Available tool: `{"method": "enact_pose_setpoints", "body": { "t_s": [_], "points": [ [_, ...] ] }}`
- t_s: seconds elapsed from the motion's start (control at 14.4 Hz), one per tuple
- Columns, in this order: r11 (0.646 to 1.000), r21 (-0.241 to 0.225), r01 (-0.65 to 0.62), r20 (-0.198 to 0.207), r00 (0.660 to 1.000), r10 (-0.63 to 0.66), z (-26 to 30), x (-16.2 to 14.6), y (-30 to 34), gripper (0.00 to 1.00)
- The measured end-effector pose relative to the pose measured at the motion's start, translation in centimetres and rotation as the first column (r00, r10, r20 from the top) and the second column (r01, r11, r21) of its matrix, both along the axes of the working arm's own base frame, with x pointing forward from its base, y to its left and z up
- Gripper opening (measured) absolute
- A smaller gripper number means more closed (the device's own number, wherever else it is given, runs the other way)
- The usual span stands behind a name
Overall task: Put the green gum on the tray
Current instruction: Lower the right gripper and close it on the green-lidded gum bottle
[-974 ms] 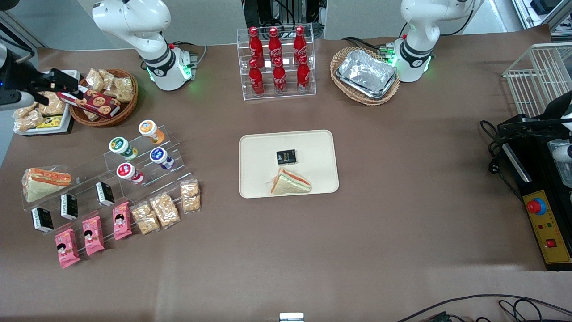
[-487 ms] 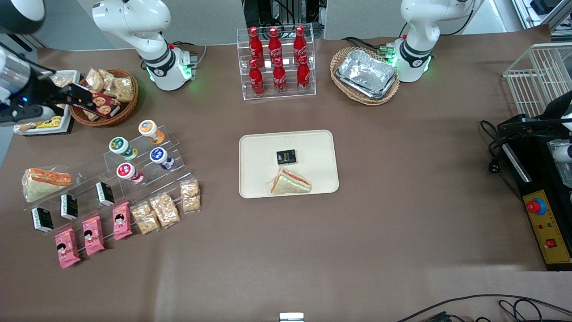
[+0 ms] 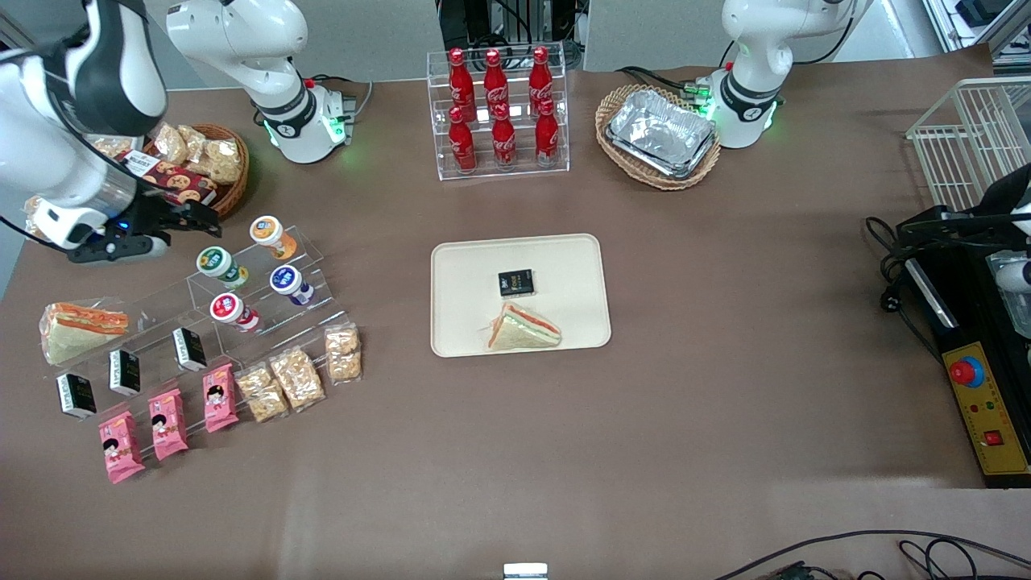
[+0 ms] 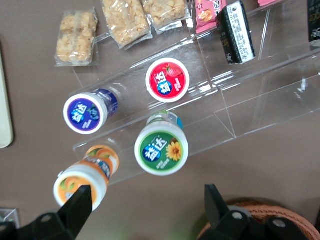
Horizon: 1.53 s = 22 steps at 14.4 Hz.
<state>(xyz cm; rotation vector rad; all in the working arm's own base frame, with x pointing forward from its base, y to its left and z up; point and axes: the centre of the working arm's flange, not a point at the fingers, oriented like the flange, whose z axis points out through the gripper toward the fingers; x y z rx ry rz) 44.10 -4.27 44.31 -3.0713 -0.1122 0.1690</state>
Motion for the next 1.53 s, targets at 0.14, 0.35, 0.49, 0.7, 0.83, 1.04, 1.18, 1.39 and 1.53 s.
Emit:
{"method": "enact_pose_setpoints", "body": {
  "t_s": [0.14, 0.35, 0.49, 0.7, 0.83, 1.04, 1.18, 1.39, 1.53],
  "points": [
    [1.0, -0.003, 0.002, 0.015, 1.0, -0.002, -1.9, -0.3, 0.1, 1.0],
    [1.0, -0.015, 0.013, 0.019, 1.0, -0.013, -3.4, -0.8, 0.1, 1.0],
    [0.999, -0.042, 0.013, 0.022, 1.0, -0.012, -3.7, -0.8, 0.1, 1.0],
    [0.999, -0.049, 0.012, 0.039, 0.999, -0.01, -4.4, -0.9, 0.1, 1.0],
    [0.999, -0.05, 0.019, 0.048, 0.999, -0.017, -4.9, -1.1, 0.1, 1.0],
    [0.998, -0.052, 0.028, 0.066, 0.998, -0.025, -5.5, -0.9, 0.1, 0.96],
    [0.998, -0.054, 0.029, 0.07, 0.997, -0.026, -6.1, -0.7, 0.1, 0.92],
    [0.998, -0.056, 0.031, 0.077, 0.997, -0.027, -6.8, -0.2, 0.1, 0.73],
    [0.998, -0.057, 0.032, 0.082, 0.996, -0.027, -7.2, 0.0, 0.1, 0.7]
  ]
}}
